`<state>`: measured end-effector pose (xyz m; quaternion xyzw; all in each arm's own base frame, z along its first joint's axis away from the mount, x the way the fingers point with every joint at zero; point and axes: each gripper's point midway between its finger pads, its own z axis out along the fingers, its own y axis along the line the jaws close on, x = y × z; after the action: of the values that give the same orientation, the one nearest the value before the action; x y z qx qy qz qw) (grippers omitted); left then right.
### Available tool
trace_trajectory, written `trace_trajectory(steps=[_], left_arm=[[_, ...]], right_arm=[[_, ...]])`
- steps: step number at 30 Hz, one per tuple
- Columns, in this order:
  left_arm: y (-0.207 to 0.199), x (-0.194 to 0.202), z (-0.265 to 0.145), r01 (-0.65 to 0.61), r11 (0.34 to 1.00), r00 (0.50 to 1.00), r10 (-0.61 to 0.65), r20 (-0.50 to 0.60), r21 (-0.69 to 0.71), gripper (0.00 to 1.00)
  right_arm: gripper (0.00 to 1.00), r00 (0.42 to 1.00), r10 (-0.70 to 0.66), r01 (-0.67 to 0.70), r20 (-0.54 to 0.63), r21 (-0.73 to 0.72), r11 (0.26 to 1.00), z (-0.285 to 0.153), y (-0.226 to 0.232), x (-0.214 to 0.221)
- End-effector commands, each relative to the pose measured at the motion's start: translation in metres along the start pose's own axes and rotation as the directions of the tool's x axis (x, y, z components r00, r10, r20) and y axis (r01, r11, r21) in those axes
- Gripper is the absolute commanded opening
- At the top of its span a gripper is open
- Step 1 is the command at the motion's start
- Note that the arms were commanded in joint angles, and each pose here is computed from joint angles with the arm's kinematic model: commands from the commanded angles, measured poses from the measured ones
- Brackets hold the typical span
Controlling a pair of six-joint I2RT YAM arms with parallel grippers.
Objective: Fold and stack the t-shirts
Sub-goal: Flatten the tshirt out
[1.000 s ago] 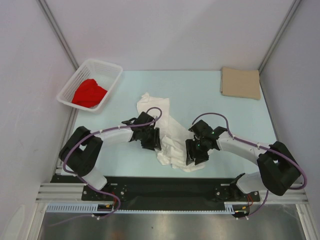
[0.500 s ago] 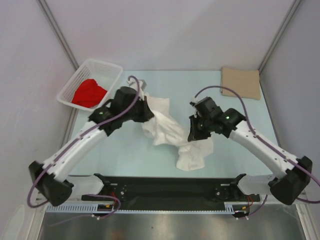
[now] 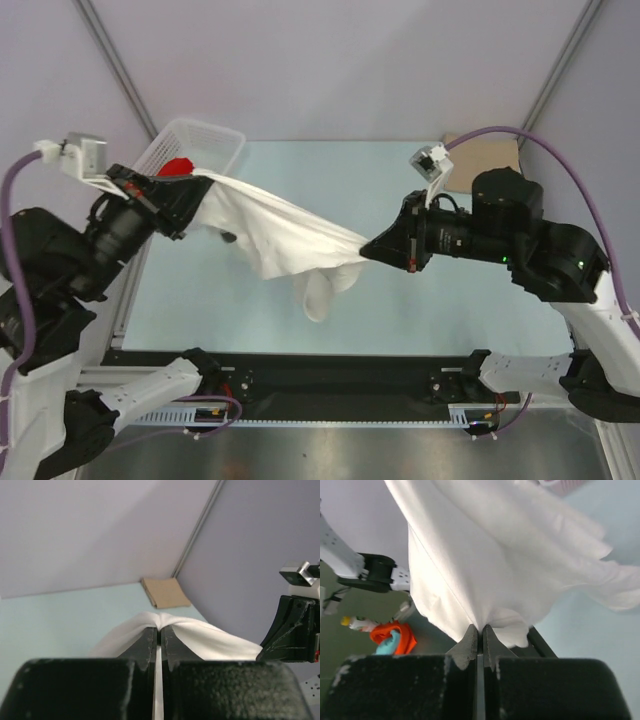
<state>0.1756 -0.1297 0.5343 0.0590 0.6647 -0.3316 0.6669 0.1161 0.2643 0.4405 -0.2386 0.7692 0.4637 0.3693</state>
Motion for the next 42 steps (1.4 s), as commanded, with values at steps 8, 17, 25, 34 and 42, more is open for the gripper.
trace_trajectory(steps=[8,17,25,34,42], left_arm=[[-0.002,-0.043,0.049,-0.086,0.995,0.990,0.091,0.110,-0.050,0.00],[0.005,-0.036,0.092,-0.196,0.977,0.978,0.201,0.061,-0.089,0.00],[0.014,-0.007,0.093,-0.205,0.975,0.979,0.205,-0.012,-0.088,0.00],[0.013,-0.033,0.049,-0.191,0.976,0.980,0.197,0.042,-0.109,0.00],[0.000,-0.068,0.016,-0.167,0.983,0.971,0.177,0.158,-0.073,0.00]], right_arm=[[0.00,0.992,0.127,-0.121,0.002,0.313,0.942,0.006,-0.073,-0.003],[0.00,0.973,0.189,-0.229,0.133,0.443,0.867,-0.024,-0.144,-0.040],[0.00,0.973,0.149,-0.218,0.176,0.492,0.842,-0.041,-0.145,-0.043],[0.00,0.957,0.126,-0.242,0.260,0.480,0.843,-0.049,-0.138,-0.075],[0.00,0.978,0.114,-0.141,0.173,0.153,0.978,-0.039,-0.065,-0.056]])
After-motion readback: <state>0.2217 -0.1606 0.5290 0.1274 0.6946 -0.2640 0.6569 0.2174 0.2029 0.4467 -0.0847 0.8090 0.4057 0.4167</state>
